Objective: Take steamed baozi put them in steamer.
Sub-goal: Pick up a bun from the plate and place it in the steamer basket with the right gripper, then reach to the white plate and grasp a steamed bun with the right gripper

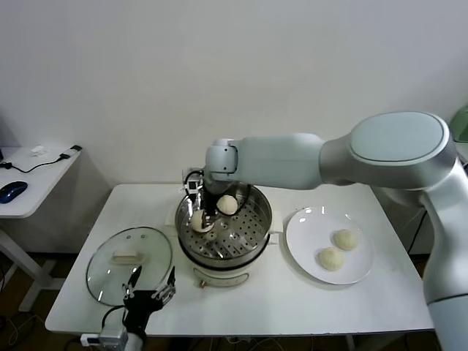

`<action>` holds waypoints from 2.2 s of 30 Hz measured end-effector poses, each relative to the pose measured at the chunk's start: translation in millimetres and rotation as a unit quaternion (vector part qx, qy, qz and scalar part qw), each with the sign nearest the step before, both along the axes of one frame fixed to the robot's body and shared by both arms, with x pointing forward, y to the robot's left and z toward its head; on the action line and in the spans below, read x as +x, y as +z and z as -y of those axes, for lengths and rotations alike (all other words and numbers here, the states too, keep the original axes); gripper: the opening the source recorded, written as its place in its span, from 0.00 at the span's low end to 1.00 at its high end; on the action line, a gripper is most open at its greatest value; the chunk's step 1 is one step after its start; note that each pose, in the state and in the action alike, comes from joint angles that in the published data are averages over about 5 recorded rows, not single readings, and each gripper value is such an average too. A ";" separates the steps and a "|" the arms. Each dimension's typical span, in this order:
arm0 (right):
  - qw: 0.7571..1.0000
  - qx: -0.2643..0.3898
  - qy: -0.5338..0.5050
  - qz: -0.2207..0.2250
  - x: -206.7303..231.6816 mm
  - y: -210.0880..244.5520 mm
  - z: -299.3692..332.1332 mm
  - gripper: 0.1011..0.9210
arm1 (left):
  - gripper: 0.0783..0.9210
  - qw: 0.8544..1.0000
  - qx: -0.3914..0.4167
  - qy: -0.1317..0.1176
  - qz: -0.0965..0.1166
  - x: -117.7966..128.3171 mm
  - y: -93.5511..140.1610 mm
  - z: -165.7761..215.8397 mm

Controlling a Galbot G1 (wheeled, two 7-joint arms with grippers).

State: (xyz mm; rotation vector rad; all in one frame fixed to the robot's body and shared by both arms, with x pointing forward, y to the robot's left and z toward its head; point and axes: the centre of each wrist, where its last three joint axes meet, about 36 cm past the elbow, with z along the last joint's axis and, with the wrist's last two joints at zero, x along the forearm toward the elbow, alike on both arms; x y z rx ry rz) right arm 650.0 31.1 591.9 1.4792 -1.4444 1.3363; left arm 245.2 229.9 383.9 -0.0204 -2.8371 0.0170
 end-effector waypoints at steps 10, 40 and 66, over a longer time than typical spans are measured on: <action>0.999 -0.010 0.031 0.003 11.1 34.5 37.5 0.88 | 0.88 1.000 -0.003 -0.008 0.003 0.4 5.7 2.7; 0.992 -0.085 -0.084 -0.050 -38.3 -33.3 372.8 0.88 | 0.88 1.000 -0.001 0.006 0.004 -1.7 0.4 -3.1; 0.987 -0.098 -0.115 -0.055 -44.8 -132.0 375.9 0.81 | 0.88 1.000 0.004 0.007 0.000 -4.6 -4.6 -2.9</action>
